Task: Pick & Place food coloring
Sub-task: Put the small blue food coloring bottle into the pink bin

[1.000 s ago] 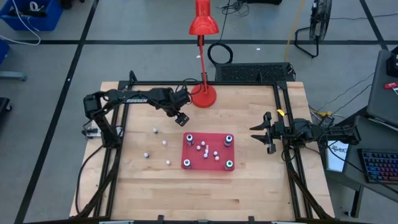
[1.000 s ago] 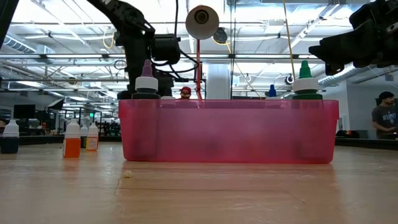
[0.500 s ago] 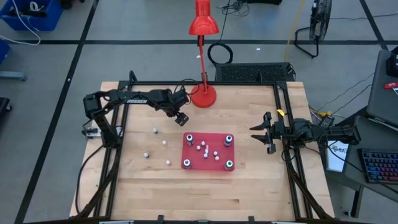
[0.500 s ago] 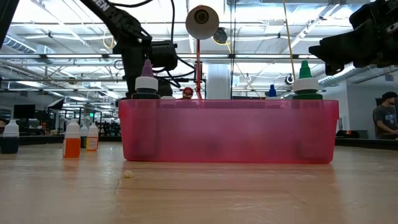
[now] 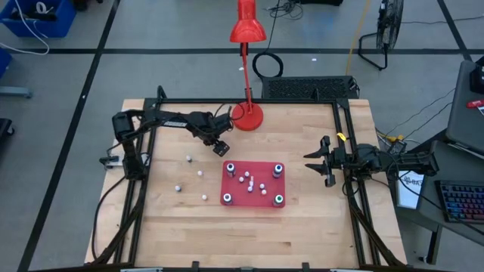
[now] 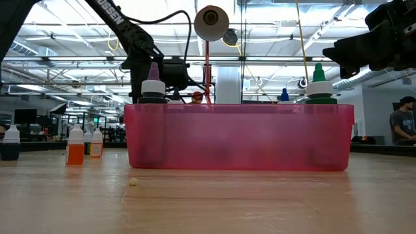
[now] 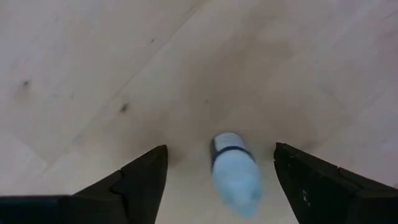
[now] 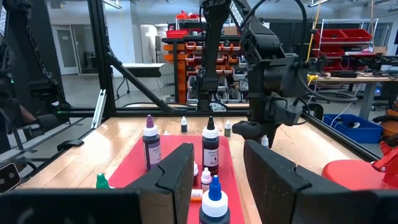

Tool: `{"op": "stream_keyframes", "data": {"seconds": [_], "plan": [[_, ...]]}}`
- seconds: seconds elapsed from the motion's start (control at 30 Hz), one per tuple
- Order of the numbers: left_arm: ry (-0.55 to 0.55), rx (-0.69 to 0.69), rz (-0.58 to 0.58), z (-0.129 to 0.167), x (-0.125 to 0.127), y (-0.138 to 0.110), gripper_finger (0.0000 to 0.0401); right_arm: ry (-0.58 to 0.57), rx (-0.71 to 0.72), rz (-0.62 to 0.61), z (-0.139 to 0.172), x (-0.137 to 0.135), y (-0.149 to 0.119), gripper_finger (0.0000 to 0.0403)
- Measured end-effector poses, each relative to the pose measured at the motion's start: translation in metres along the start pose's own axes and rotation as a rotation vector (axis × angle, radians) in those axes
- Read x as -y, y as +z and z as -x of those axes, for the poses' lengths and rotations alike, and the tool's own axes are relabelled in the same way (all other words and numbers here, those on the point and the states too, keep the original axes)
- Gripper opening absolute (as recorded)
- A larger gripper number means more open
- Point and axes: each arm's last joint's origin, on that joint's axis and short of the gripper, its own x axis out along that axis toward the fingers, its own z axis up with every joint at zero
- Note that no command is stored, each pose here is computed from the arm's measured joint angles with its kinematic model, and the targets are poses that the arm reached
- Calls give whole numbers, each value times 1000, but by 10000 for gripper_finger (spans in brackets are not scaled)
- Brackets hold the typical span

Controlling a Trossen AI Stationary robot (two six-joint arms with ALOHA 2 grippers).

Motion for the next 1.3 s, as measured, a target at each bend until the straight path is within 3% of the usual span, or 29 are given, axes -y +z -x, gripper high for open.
{"op": "stream_keyframes", "data": {"seconds": [0.47,0.73,1.17,1.3], "plan": [[9,36,-63,11,5,13,292,0,-1,0,0,0,0,130],[40,-37,-66,13,2,7,292,0,-1,0,0,0,0,130],[44,-26,-67,13,2,8,291,0,0,0,0,0,0,130],[37,-29,-67,13,3,8,272,0,-1,0,0,0,0,130]]}}
